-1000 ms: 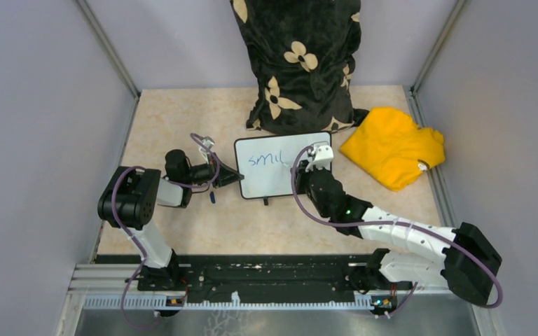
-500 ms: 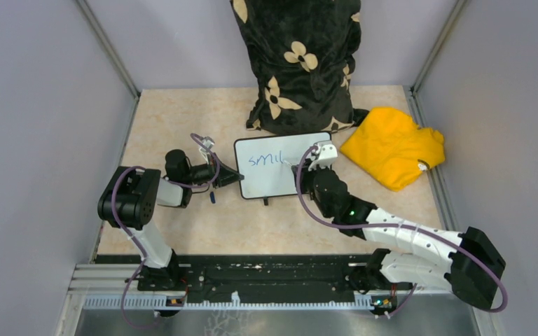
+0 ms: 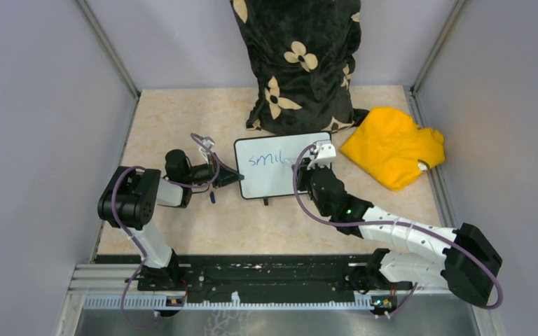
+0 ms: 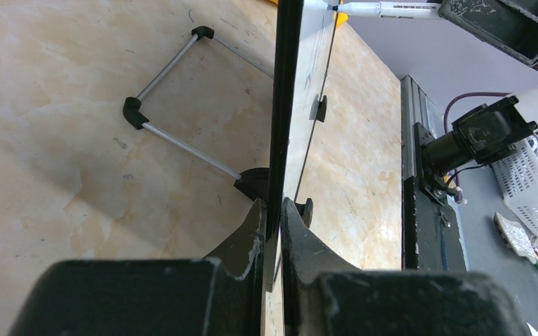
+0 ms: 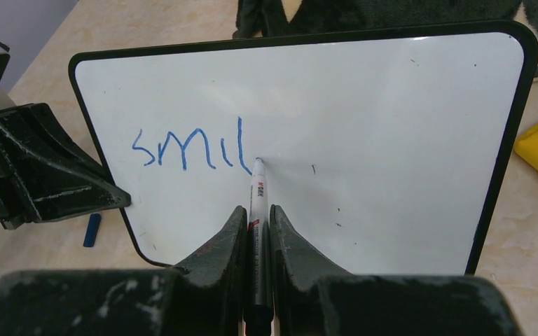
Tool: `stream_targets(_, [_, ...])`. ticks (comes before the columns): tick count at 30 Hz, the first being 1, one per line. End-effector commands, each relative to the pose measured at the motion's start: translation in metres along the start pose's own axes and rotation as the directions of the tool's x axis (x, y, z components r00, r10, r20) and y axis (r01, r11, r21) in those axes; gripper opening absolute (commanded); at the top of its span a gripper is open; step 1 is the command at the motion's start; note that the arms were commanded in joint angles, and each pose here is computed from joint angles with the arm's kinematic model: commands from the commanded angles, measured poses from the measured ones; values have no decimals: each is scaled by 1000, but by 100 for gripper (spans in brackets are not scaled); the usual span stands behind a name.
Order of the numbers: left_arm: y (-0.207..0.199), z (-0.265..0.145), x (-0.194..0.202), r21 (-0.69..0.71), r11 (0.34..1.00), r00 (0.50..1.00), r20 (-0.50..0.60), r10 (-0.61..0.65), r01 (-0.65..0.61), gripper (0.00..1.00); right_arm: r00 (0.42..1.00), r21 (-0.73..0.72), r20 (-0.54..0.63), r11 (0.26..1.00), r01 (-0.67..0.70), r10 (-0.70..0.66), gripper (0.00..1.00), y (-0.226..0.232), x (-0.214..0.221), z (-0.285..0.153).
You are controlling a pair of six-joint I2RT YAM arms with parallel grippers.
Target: Write a sentence on the whiteboard
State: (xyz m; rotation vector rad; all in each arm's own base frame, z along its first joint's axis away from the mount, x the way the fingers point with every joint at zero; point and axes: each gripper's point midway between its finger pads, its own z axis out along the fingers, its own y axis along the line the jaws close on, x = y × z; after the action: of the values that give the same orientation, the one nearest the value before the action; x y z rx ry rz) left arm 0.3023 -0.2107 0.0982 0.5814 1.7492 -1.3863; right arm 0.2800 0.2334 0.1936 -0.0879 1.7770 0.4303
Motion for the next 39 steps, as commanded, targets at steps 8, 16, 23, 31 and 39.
stream_targets(8, [2,3,5,5,1000,1000,-17,4,-4,0,996,44,80,998,-40,37,0,-8,-28,2])
stream_targets(16, [2,4,5,5,1000,1000,-18,5,-5,0,995,48,96,998,-39,35,0,-9,-35,1])
stream_targets(23, [2,4,5,6,1000,1000,-18,8,-8,0,994,35,100,999,-33,30,0,-4,-39,4])
stream_targets(31, [2,4,5,6,1000,1000,-19,5,-5,0,994,16,106,999,-31,30,0,2,-44,7])
stream_targets(39, [2,4,5,6,1000,1000,-20,7,-7,0,995,-2,99,1000,-25,25,0,7,-43,10])
